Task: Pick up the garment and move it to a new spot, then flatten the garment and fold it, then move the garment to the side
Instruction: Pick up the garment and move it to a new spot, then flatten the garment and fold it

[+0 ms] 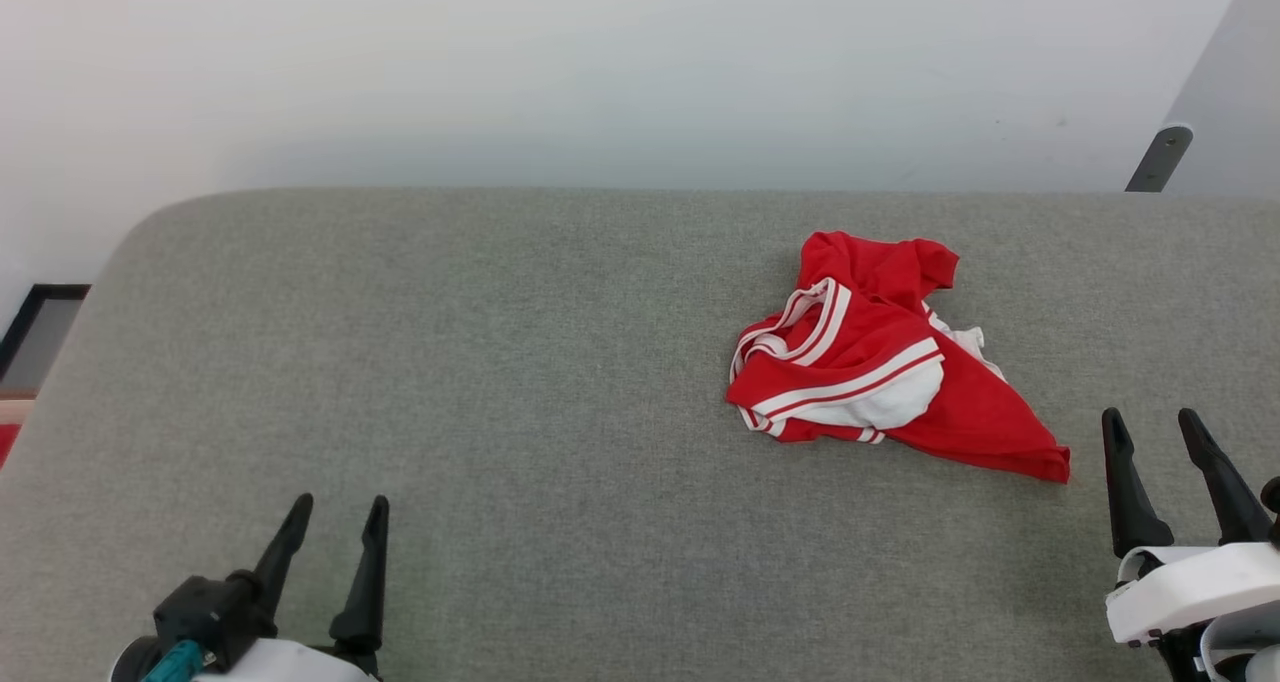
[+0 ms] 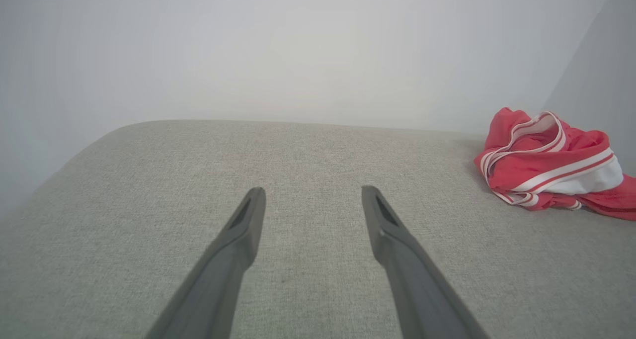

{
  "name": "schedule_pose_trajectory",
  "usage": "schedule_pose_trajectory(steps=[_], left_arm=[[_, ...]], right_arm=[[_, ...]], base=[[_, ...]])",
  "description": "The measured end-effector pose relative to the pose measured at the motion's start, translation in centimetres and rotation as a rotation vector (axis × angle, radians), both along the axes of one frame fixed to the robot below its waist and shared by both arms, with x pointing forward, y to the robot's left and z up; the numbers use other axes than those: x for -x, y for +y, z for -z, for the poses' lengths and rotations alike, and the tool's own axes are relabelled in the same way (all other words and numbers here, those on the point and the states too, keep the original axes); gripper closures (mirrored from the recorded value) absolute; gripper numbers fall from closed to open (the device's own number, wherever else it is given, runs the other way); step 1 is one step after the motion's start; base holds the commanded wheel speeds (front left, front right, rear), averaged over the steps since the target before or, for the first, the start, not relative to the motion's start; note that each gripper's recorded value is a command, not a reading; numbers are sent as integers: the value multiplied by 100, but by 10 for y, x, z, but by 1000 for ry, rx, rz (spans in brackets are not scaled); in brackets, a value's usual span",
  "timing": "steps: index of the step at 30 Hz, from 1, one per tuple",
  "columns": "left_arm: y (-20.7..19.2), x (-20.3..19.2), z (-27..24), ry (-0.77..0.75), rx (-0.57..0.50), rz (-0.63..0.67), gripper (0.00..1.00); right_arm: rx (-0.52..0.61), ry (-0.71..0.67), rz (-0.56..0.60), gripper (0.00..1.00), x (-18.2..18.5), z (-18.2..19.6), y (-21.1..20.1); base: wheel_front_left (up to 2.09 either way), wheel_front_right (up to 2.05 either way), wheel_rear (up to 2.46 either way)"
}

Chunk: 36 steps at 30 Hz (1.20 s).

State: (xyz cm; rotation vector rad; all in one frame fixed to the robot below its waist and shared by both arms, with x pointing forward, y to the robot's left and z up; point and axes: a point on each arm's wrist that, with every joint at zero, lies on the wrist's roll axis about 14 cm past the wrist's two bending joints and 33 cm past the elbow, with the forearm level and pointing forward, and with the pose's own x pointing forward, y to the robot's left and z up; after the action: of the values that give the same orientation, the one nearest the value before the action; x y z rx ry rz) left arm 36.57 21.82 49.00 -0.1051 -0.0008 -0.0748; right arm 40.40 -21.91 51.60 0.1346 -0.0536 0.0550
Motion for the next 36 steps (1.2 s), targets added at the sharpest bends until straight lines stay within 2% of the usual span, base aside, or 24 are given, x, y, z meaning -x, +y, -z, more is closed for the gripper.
schedule_pose_trajectory(steps=[12, 18, 21, 26, 31, 36], left_arm=[[-4, -1, 1, -6, -15, 4, 0], [-25, -20, -14, -48, -24, 88, 0], [-46, -47, -43, -111, -71, 179, 0], [-114, -88, -81, -134, -177, 411, 0], [-181, -111, -55, 122, -318, 631, 0], [-253, -94, -28, 329, -439, 890, 0]], right_arm=[[1, 0, -1, 0, -1, 0, 1], [-4, 10, -1, 0, -5, 4, 2], [1, 1, -3, 0, -13, 1, 1], [-6, -17, -4, 0, -26, -2, 2], [-25, -4, 17, 0, -31, 7, -3], [-45, 9, 78, 0, -29, 15, -20]], base=[[0, 0, 0], [0, 0, 0], [0, 0, 0], [0, 0, 0], [0, 0, 0], [0, 0, 0]])
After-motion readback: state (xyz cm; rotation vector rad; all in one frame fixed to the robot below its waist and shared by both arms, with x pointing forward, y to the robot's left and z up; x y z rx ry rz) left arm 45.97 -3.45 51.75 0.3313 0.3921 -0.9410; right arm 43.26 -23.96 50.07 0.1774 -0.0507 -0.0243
